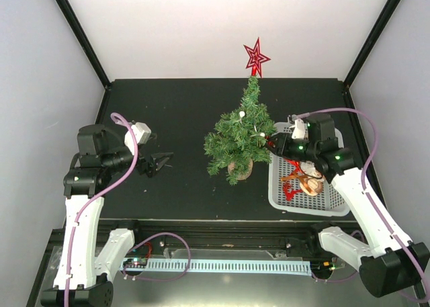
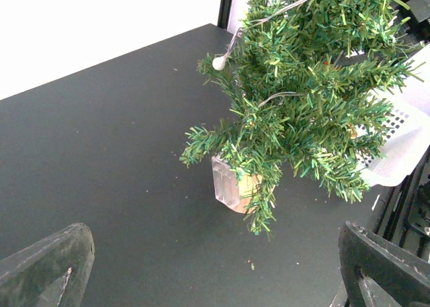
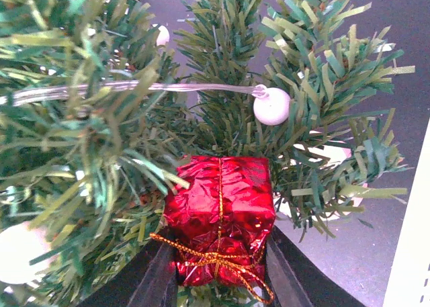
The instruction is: Decorate the small christmas tree
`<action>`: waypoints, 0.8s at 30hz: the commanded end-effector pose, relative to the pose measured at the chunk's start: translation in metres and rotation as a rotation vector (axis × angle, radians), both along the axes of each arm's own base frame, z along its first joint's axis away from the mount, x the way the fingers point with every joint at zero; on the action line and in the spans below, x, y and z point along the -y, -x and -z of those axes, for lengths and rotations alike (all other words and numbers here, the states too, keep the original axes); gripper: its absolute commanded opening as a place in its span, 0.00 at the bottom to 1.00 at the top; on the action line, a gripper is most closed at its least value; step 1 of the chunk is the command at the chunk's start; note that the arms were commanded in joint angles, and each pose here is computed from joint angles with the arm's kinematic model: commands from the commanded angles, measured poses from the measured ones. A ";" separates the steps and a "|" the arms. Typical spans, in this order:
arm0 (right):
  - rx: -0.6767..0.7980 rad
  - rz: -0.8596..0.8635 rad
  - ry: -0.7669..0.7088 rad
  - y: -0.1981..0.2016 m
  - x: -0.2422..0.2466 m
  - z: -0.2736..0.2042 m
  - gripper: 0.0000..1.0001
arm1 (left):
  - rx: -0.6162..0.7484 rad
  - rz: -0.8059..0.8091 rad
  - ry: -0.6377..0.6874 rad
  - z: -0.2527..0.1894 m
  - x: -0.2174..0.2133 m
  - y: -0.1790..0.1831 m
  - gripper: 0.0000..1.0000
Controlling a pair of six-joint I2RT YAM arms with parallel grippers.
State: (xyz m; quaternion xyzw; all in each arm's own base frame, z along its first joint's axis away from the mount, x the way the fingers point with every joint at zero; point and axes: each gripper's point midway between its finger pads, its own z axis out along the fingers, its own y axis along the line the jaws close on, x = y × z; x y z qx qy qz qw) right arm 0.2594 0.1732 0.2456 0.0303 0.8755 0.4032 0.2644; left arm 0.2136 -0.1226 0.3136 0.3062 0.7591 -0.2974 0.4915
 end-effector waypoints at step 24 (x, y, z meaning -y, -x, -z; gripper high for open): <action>0.056 -0.035 0.029 -0.014 -0.010 -0.012 0.50 | 0.021 0.011 0.015 -0.004 0.001 0.000 0.99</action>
